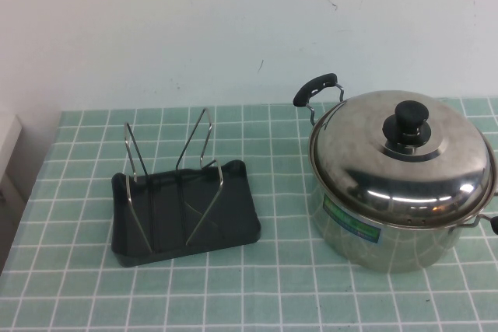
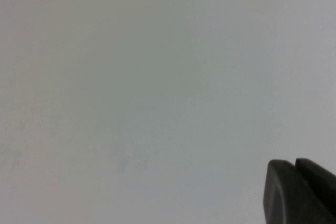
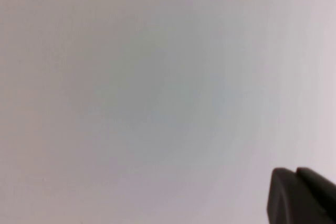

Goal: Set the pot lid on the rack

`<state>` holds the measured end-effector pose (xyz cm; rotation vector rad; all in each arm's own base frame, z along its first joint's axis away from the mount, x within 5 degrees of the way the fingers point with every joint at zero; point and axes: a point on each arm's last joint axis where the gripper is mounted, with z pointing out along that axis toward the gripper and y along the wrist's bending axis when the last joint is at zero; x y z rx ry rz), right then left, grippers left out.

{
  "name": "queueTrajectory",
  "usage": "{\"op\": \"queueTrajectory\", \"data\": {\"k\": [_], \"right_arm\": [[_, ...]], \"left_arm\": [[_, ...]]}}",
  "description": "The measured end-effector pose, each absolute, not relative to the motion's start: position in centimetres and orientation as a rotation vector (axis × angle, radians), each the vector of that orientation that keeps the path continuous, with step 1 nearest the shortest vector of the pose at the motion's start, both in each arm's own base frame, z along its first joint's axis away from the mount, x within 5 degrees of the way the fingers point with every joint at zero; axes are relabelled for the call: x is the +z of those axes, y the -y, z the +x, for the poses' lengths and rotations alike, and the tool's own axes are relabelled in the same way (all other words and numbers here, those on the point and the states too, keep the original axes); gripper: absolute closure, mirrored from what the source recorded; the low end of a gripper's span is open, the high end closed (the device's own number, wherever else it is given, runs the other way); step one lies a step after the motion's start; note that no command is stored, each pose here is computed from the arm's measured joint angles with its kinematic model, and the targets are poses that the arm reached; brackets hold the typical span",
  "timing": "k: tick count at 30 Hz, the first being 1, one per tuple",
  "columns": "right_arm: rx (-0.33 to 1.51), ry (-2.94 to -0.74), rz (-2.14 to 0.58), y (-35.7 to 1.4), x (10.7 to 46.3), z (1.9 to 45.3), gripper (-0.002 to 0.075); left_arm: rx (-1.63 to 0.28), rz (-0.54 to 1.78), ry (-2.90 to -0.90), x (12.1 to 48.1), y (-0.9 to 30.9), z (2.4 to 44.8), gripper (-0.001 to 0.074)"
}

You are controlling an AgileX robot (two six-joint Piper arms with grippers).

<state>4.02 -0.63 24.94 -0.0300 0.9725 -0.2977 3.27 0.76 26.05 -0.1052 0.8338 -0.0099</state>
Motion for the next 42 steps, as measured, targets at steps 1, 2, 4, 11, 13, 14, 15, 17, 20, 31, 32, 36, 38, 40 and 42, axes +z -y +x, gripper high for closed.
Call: {"op": "queueTrajectory", "data": {"k": [1, 2, 4, 11, 13, 14, 15, 17, 20, 31, 32, 36, 38, 40, 42], "right_arm": [[-0.287, -0.966, -0.012, 0.7, 25.0, 4.0, 0.0727], [-0.280, -0.962, 0.001, 0.8, 25.0, 3.9, 0.0727], [-0.278, -0.967, 0.004, 0.8, 25.1, 4.0, 0.0727], [-0.353, -1.091, -0.113, 0.3, 30.5, 3.3, 0.0727], [-0.361, -1.107, -0.127, 0.2, 32.3, 3.6, 0.0727], [-0.357, -1.111, -0.127, 0.3, 33.3, 3.8, 0.0727], [-0.344, -1.132, -0.125, 0.3, 34.1, 4.4, 0.0727], [-0.310, -1.180, -0.122, 0.4, 35.4, 6.1, 0.0727], [-0.269, -1.246, -0.173, 0.3, 36.1, 9.7, 0.0727], [0.227, -1.436, -0.500, -3.3, 31.8, 22.2, 0.0727], [0.253, -1.448, -0.516, -3.8, 31.4, 22.8, 0.0727], [0.308, -1.478, -0.592, -5.5, 30.1, 24.2, 0.0727], [0.345, -1.496, -0.628, -6.5, 29.2, 24.6, 0.0727], [0.379, -1.518, -0.664, -7.5, 28.2, 25.0, 0.0719], [0.399, -1.536, -0.688, -8.0, 27.4, 25.5, 0.0666]], "left_arm": [[-0.017, -0.115, -0.819, 26.1, -0.8, 3.2, 0.0738], [-0.028, -0.123, -0.815, 26.2, -0.9, 3.1, 0.0738], [-0.039, -0.122, -0.842, 26.2, -0.8, 3.3, 0.0738], [0.011, -0.015, -0.952, 32.1, -0.1, 2.4, 0.0738], [0.001, -0.019, -0.962, 33.6, -0.1, 2.8, 0.0738], [-0.008, -0.022, -0.970, 34.1, -0.1, 3.1, 0.0738], [-0.022, -0.029, -0.978, 34.4, -0.1, 3.5, 0.0738], [-0.063, -0.037, -1.002, 34.8, 0.0, 4.7, 0.0738], [-0.115, 0.013, -1.028, 34.9, 0.6, 6.6, 0.0738], [-0.435, 0.246, -1.112, 33.9, 3.7, 10.2, 0.0738], [-0.444, 0.257, -1.126, 33.7, 3.8, 10.3, 0.0738], [-0.504, 0.253, -1.172, 33.4, 4.1, 10.6, 0.0738], [-0.556, 0.218, -1.205, 33.2, 4.1, 10.7, 0.0738], [-0.600, 0.189, -1.242, 32.9, 4.1, 10.8, 0.0738], [-0.632, 0.154, -1.284, 32.6, 4.1, 10.9, 0.0738]]}}
